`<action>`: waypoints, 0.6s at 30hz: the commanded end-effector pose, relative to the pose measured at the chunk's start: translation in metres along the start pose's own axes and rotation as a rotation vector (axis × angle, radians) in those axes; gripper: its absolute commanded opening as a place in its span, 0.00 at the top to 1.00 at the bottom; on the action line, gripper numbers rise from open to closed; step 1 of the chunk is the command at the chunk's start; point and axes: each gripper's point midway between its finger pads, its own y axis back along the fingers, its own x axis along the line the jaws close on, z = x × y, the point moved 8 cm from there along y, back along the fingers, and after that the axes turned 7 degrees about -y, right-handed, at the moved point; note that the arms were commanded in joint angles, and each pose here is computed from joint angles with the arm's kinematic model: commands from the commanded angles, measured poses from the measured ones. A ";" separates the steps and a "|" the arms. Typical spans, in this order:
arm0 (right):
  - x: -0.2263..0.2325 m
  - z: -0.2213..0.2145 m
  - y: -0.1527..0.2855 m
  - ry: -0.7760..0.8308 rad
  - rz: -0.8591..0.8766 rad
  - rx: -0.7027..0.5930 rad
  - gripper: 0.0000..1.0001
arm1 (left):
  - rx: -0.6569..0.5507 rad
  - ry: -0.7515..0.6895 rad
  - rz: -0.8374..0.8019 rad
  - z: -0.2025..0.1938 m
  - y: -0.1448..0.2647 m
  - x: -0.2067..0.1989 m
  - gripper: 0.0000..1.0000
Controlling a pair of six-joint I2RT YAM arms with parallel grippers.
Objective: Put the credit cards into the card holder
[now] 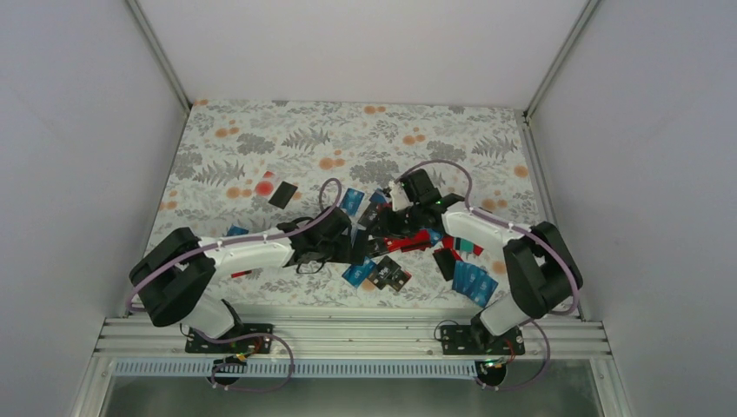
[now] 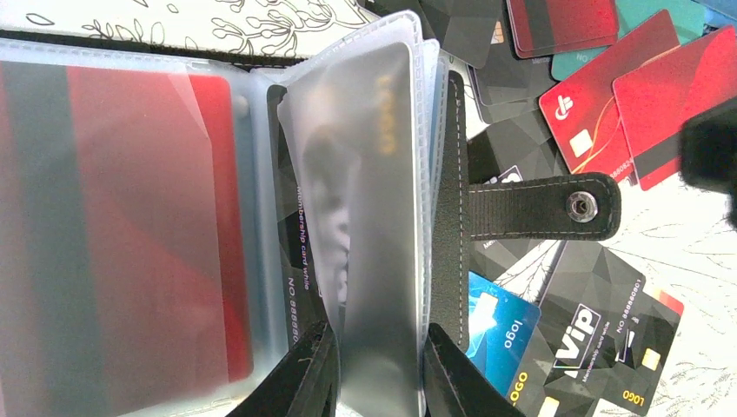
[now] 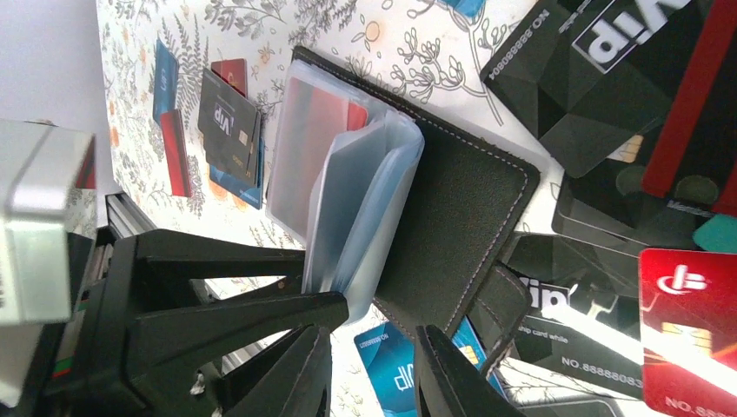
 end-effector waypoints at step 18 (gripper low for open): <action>0.006 0.013 -0.052 -0.022 0.002 0.087 0.74 | -0.014 0.010 -0.067 -0.002 0.001 0.011 0.78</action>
